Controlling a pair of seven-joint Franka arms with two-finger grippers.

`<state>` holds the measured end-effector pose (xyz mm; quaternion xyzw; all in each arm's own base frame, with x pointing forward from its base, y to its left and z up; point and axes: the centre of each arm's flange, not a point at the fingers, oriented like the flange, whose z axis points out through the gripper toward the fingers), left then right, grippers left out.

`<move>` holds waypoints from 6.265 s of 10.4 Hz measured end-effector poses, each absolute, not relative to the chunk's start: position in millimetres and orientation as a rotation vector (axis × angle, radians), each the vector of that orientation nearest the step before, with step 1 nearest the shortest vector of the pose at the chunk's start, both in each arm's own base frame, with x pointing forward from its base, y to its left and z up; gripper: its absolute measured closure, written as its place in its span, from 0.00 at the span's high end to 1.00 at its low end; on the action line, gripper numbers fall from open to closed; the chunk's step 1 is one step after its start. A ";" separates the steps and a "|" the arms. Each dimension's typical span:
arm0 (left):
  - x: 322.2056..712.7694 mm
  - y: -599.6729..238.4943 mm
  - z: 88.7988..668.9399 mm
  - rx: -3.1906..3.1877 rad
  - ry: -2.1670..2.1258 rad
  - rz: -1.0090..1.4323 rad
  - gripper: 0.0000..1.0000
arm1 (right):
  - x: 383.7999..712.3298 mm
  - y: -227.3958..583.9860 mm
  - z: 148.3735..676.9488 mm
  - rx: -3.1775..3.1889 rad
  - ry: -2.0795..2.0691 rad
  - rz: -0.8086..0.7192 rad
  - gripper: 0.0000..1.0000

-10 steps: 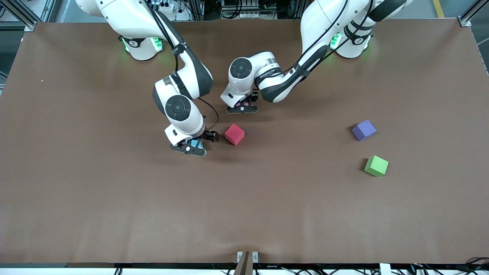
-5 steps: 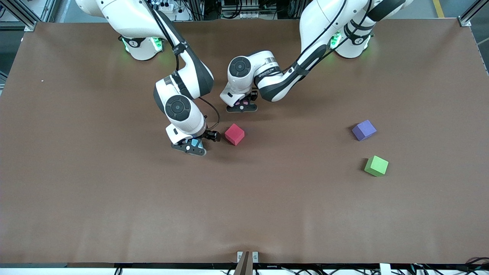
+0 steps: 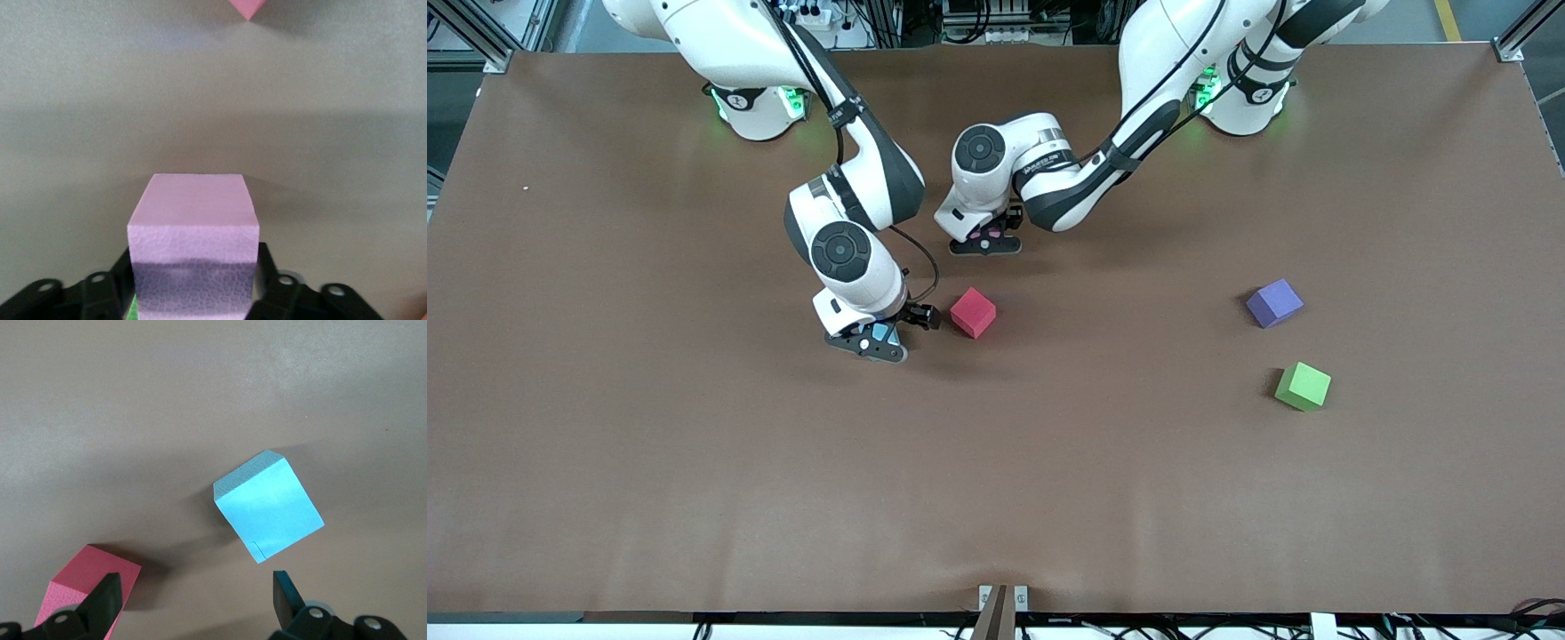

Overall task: Arrange blocks into number 1
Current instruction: 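Grasp the red cube with the right gripper while the left gripper reaches purple, then place the red cube in line while the left gripper grasps the purple cube, then carry the purple cube to the line while the right gripper withdraws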

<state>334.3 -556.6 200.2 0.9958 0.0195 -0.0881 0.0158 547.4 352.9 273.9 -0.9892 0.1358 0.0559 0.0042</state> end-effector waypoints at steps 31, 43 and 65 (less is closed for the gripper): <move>607.7 -87.0 323.6 3.198 0.337 -0.181 1.00 | 498.0 465.3 207.4 -2.894 1.042 0.078 0.71; 562.3 -14.2 238.3 3.119 0.534 -0.507 1.00 | 398.9 548.8 207.5 -3.139 0.151 0.027 0.58; 584.2 -35.3 226.9 3.026 0.422 -0.508 0.59 | 398.2 502.3 208.1 -3.201 0.007 0.084 0.55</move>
